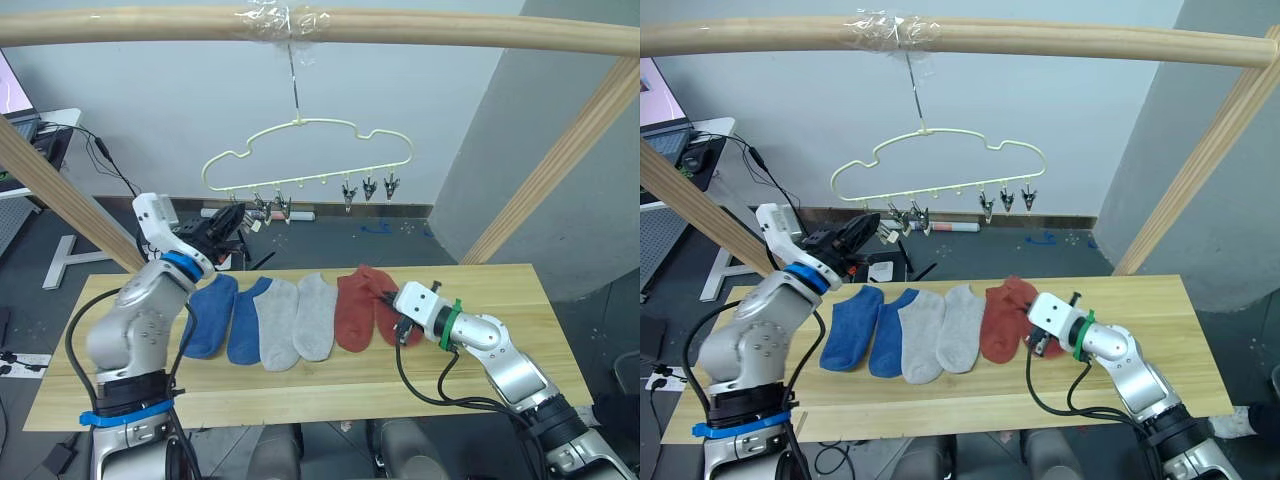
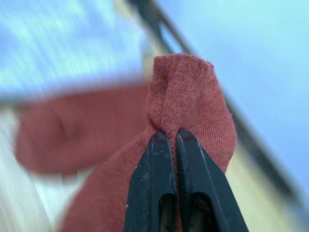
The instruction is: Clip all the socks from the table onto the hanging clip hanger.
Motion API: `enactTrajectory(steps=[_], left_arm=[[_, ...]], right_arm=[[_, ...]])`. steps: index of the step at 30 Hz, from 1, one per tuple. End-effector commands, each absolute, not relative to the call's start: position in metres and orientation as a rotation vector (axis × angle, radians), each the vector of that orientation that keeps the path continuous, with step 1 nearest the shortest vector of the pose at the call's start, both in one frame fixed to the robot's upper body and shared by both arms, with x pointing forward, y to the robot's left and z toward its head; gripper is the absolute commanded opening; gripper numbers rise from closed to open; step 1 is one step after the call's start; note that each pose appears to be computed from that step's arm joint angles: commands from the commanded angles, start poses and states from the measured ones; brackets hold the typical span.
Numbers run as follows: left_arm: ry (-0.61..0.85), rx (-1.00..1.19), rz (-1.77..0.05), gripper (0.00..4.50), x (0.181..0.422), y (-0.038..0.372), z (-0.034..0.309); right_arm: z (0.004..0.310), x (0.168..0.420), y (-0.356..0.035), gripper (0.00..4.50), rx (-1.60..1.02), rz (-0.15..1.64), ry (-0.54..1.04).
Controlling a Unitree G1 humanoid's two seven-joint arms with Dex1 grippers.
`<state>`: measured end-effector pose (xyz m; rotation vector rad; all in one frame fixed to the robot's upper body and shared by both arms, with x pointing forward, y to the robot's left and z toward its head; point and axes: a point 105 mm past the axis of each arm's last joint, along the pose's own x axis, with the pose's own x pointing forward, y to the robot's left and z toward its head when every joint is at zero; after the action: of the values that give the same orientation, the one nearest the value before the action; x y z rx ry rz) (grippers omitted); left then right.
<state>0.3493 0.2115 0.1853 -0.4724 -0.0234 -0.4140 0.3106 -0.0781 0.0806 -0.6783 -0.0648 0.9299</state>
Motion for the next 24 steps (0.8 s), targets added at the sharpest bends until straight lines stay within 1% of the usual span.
enactTrajectory(steps=[1, 4, 11, 17, 24], left_arm=[[0.002, -0.724, -0.441, 0.00, 0.341, 0.222, 0.200], [0.016, -0.824, -0.481, 0.00, 0.336, 0.219, 0.207], [0.043, -0.878, -0.515, 0.00, 0.330, 0.204, 0.210], [0.044, -0.895, -0.562, 0.00, 0.323, 0.193, 0.216], [0.066, -0.890, -0.597, 0.00, 0.317, 0.185, 0.215]], right_arm=[[0.121, 0.295, -0.042, 0.02, -0.694, 1.044, -0.300], [0.140, 0.290, -0.015, 0.02, -0.705, 1.088, -0.413], [0.156, 0.287, 0.021, 0.02, -0.707, 1.146, -0.515], [0.162, 0.288, 0.034, 0.02, -0.693, 1.156, -0.545], [0.168, 0.293, 0.041, 0.02, -0.699, 1.158, -0.573]])
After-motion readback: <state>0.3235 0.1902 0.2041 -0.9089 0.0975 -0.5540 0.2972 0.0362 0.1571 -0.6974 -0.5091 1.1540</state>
